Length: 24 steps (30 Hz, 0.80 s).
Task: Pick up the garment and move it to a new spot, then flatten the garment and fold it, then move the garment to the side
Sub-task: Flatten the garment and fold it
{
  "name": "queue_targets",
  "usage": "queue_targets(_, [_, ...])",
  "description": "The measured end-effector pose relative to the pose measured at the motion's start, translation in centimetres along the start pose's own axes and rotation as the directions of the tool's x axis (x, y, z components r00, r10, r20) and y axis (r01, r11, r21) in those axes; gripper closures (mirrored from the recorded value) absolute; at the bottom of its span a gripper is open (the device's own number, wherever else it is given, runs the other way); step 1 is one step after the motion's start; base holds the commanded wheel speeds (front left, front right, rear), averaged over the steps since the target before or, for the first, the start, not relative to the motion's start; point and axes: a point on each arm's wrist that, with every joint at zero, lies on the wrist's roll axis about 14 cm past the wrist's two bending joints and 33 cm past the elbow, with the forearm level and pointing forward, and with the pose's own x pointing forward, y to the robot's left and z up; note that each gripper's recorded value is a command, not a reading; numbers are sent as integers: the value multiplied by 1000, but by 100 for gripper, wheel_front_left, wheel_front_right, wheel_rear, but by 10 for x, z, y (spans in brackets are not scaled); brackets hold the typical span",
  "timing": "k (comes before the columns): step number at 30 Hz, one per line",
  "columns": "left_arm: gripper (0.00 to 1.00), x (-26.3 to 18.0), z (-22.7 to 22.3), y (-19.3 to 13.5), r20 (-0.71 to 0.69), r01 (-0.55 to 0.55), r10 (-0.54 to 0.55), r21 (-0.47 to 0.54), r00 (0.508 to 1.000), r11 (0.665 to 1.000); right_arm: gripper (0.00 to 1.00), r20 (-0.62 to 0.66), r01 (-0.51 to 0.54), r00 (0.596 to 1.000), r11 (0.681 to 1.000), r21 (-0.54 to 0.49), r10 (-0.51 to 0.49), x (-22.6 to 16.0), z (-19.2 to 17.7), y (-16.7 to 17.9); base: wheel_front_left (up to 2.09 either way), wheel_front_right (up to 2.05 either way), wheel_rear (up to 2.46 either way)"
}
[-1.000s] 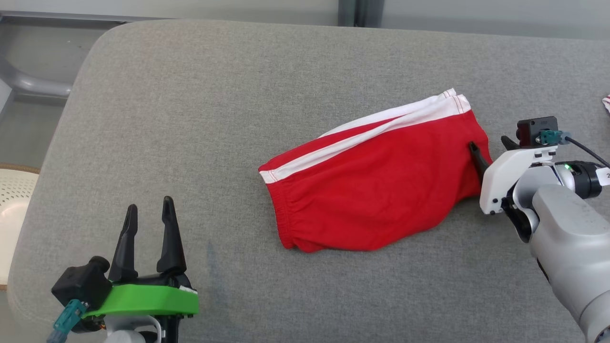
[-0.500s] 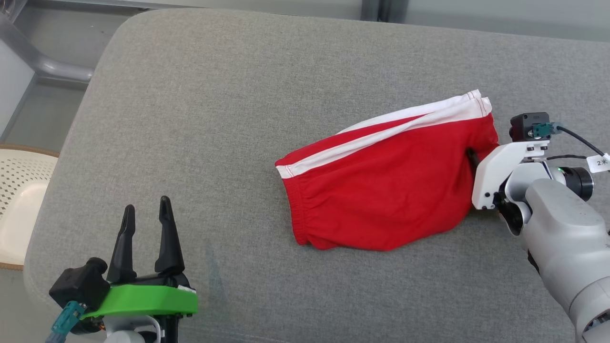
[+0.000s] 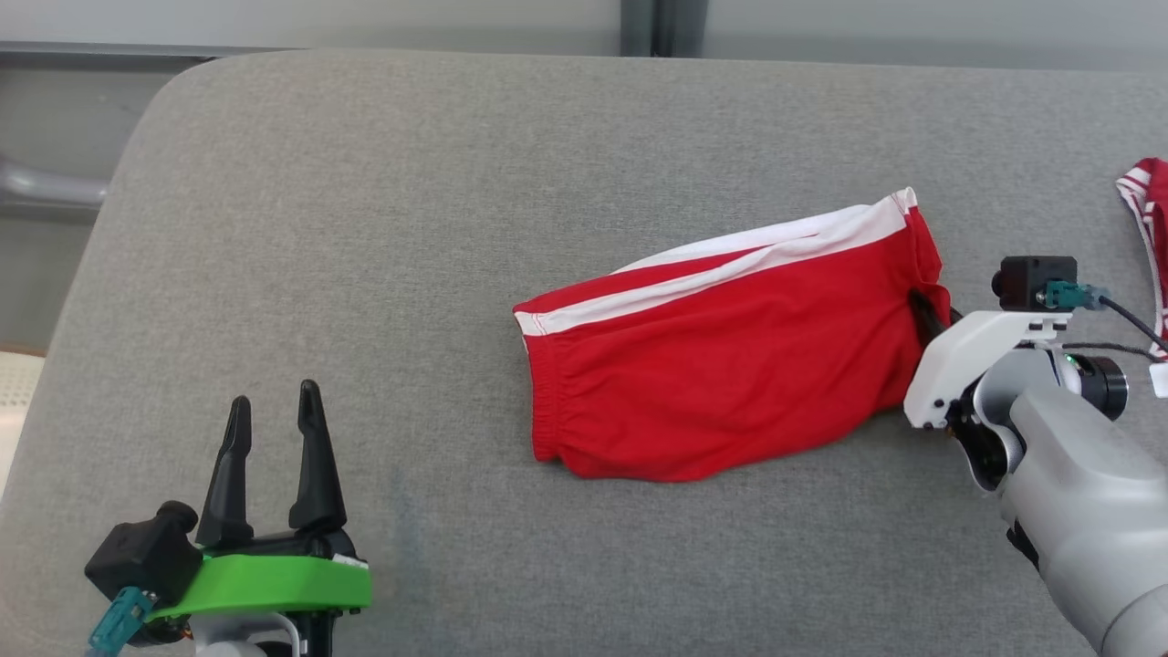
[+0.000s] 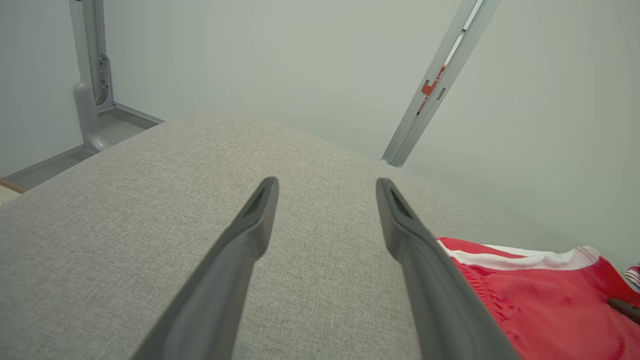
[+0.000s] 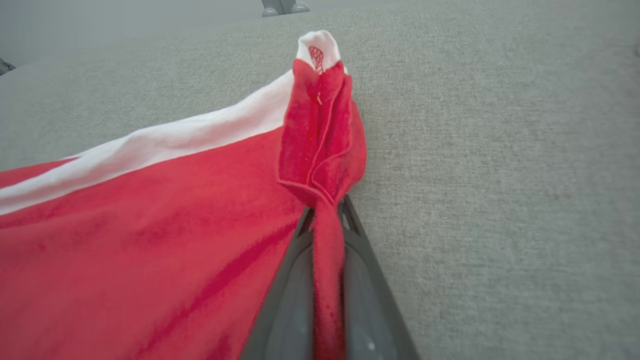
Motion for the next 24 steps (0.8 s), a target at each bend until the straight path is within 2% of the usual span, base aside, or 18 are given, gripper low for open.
queue_targets(12, [0, 19, -20, -38, -48, 138, -136, 27, 989, 990, 100, 128, 141, 979, 981, 136, -159, -67, -11, -60, 0, 0, 0])
queue_targets(18, [0, 22, -30, -58, -73, 197, -195, 20, 978, 980, 100, 135, 190, 967, 965, 182, -216, -90, -22, -73, 0, 0, 0])
queue_targets(24, [0, 20, -27, -65, -68, 220, -218, 23, 974, 975, 100, 179, 173, 961, 965, 195, -209, -94, -9, -66, 0, 0, 0])
